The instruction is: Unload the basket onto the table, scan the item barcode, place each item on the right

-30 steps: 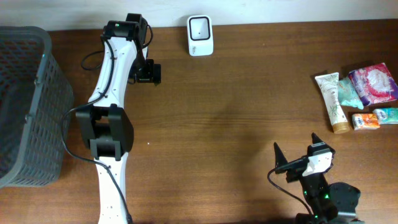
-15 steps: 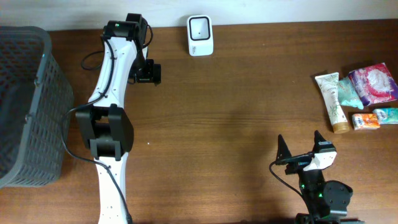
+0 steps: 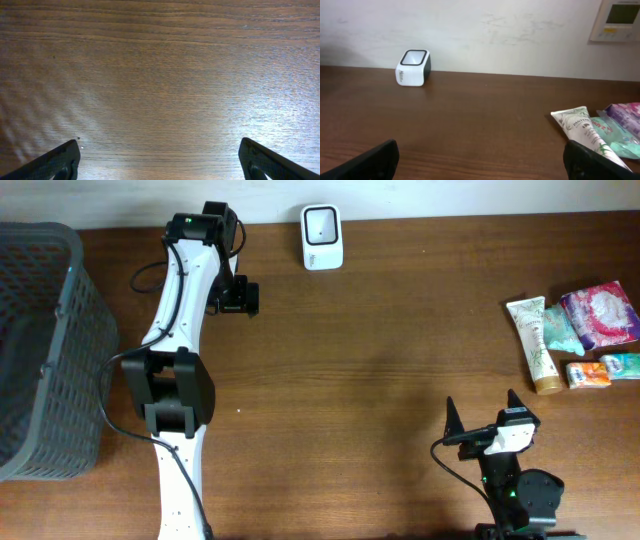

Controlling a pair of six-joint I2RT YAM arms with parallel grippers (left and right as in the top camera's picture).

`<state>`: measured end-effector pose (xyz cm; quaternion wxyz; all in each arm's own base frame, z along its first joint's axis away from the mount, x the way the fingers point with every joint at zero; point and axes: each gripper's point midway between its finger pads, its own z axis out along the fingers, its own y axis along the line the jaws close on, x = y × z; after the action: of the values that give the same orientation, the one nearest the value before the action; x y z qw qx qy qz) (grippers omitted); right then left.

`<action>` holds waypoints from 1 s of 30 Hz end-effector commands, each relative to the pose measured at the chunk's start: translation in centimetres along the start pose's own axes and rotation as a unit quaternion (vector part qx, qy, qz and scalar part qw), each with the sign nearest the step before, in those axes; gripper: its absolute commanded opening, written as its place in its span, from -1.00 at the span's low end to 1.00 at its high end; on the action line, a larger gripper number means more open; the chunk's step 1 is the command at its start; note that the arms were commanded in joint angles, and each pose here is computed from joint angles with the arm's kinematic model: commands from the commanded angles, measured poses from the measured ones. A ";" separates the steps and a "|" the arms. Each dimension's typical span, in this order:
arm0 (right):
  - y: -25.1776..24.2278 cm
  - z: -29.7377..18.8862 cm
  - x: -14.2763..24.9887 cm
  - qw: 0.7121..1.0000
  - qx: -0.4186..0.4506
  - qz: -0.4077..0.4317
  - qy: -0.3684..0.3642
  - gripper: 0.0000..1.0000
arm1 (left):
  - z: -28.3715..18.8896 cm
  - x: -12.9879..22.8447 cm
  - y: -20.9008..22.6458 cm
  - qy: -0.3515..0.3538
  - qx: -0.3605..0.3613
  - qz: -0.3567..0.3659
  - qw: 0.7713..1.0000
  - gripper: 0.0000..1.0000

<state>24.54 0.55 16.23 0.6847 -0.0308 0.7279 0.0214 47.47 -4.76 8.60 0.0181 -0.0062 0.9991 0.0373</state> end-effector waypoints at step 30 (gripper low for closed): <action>-0.1 0.0 0.3 1.000 0.006 0.013 0.001 0.97 | -0.9 -0.4 0.2 -0.013 0.003 -0.007 1.000 0.98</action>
<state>24.55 0.37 16.22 0.6844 -0.0192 0.7284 0.0250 47.47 -4.76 8.60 0.0181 -0.0062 0.9991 0.0373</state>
